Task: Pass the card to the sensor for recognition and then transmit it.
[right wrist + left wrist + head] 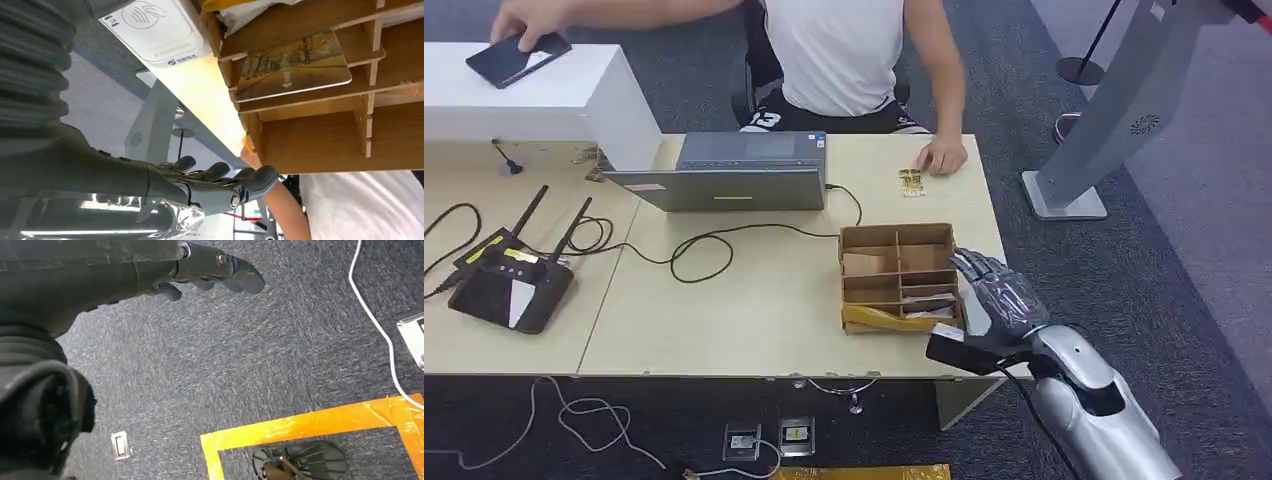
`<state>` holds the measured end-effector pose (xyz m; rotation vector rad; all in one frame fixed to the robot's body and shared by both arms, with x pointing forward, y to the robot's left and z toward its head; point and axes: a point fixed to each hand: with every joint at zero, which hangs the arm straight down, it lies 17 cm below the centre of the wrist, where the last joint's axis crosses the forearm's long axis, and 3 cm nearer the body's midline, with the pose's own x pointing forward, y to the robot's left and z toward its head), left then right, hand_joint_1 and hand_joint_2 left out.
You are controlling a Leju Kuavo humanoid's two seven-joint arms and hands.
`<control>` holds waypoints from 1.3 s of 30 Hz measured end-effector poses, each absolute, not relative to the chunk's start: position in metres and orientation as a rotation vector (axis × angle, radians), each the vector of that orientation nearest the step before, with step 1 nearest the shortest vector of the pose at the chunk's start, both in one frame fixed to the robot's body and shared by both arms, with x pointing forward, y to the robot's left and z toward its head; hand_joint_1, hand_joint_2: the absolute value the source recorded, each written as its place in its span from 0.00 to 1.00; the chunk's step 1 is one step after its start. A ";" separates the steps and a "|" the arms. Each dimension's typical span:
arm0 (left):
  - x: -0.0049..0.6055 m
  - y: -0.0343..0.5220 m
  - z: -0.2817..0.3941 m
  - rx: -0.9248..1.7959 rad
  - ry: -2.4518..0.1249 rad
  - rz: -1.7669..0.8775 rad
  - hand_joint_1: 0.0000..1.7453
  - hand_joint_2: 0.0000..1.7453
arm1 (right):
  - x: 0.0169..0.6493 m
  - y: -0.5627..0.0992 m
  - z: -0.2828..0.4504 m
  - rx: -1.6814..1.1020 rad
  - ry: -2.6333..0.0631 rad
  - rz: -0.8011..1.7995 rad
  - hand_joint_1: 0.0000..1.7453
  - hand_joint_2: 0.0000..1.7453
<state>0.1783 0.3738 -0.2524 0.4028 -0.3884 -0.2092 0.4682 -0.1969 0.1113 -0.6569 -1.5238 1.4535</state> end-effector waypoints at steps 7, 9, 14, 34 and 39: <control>0.185 0.373 -0.251 0.405 -0.397 -0.215 0.00 0.00 | 0.472 -0.184 0.117 -0.657 -1.569 1.464 0.00 1.00; 0.185 0.373 -0.250 0.405 -0.398 -0.217 0.00 0.00 | 0.474 -0.182 0.118 -0.654 -1.575 1.462 0.00 1.00; 0.187 0.372 -0.250 0.404 -0.398 -0.218 0.00 0.00 | 0.479 -0.177 0.117 -0.642 -1.579 1.454 0.00 1.00; 0.191 0.371 -0.249 0.401 -0.401 -0.227 0.00 0.00 | 0.483 -0.176 0.095 -0.593 -1.540 1.440 1.00 1.00; 0.191 0.371 -0.249 0.400 -0.401 -0.227 0.00 0.00 | 0.483 -0.177 0.093 -0.590 -1.537 1.438 1.00 1.00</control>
